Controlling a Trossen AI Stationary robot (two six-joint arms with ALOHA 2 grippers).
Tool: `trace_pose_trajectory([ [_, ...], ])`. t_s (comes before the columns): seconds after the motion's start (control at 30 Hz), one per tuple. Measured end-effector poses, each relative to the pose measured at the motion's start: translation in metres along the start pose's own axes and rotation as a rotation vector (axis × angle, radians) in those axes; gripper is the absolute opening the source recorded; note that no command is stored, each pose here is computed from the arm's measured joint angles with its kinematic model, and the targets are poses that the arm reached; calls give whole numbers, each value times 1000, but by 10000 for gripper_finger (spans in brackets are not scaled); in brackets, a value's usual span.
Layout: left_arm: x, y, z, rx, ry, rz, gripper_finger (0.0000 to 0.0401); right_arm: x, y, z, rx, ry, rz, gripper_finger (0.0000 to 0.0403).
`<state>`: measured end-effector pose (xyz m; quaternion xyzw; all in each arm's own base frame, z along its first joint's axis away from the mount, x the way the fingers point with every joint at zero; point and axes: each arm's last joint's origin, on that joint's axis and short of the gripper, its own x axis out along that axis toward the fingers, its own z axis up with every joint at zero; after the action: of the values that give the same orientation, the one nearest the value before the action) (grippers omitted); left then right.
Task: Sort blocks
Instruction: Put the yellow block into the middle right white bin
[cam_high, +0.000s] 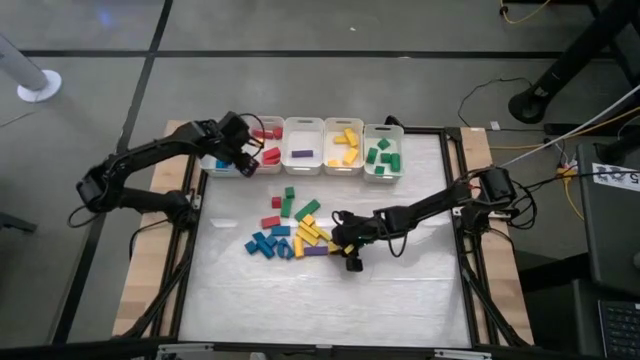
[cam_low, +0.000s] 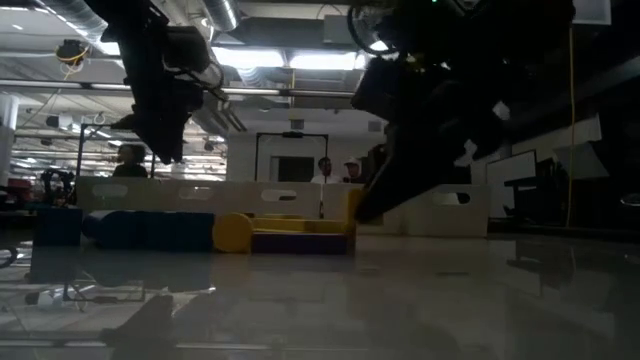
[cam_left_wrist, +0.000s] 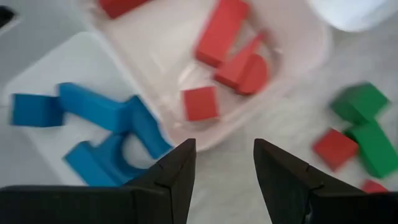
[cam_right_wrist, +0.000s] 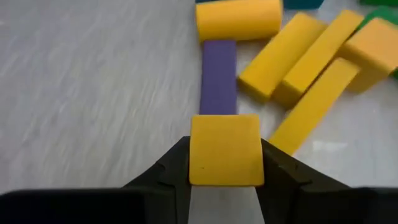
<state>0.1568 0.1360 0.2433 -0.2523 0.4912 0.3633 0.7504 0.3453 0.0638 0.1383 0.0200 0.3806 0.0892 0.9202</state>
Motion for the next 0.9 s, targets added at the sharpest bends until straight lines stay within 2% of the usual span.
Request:
trace_pose_trajectory([
  [0.23, -2, -29, -8, 121, 15, -104, 150, -16, -16, 31, -84, 96, -81, 143],
  [0.43, -4, -52, -15, 221, 9, -153, 150, -37, -40, 57, -249, 199, -274, 134],
  [0.7, -8, -84, -27, 324, -4, -225, 150, -62, -93, 77, -365, 319, -610, 149],
  [0.8, -8, -95, -33, 368, 3, -248, 150, -69, -117, 74, -375, 367, -673, 150],
  [0.9, -9, -105, -38, 386, 0, -270, 150, -77, -141, 70, -345, 390, -686, 151],
])
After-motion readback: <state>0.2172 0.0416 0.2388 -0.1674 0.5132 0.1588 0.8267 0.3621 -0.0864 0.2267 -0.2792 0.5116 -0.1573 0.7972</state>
